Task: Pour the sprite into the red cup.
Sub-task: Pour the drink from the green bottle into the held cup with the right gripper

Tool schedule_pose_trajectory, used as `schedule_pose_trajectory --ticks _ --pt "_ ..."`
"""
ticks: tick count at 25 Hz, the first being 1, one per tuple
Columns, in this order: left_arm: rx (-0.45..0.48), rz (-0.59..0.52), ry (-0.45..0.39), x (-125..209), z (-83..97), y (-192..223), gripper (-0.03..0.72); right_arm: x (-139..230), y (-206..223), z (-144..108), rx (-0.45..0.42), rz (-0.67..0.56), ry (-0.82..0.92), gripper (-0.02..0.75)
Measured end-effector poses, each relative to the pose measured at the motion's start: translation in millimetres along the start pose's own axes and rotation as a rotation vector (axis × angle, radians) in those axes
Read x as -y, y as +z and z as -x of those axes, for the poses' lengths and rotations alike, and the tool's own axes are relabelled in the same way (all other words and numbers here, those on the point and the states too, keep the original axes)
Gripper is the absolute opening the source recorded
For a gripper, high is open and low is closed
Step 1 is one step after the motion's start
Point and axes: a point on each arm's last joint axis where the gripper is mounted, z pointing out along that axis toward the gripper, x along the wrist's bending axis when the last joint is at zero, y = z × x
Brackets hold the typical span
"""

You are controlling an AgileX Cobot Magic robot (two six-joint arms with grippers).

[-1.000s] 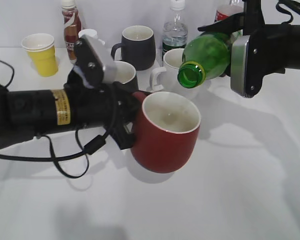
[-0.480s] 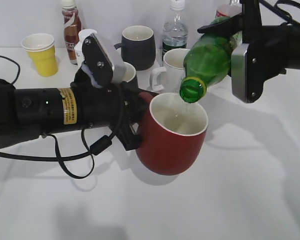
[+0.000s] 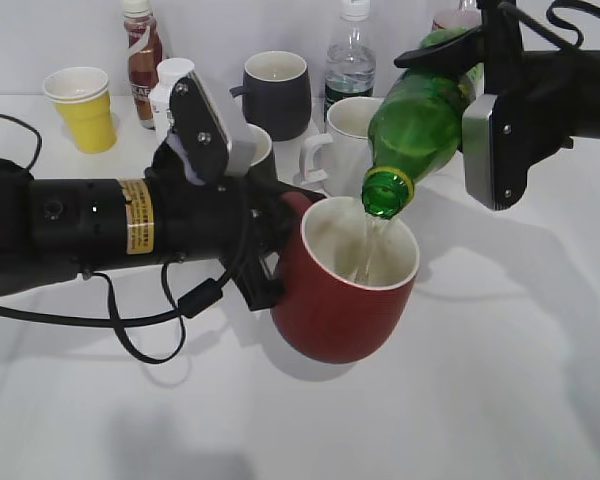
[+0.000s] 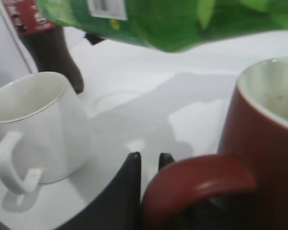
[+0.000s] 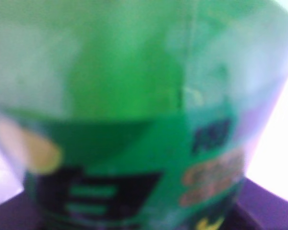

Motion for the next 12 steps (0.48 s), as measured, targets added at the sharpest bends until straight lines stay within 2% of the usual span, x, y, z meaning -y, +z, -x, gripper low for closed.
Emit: schedule_pose_trajectory --ticks 12 --pt "0.005 0.004 0.004 -0.4 0.5 0.0 0.082 1.2 0.0 1.2 0.013 -0.013 -0.028 0.414"
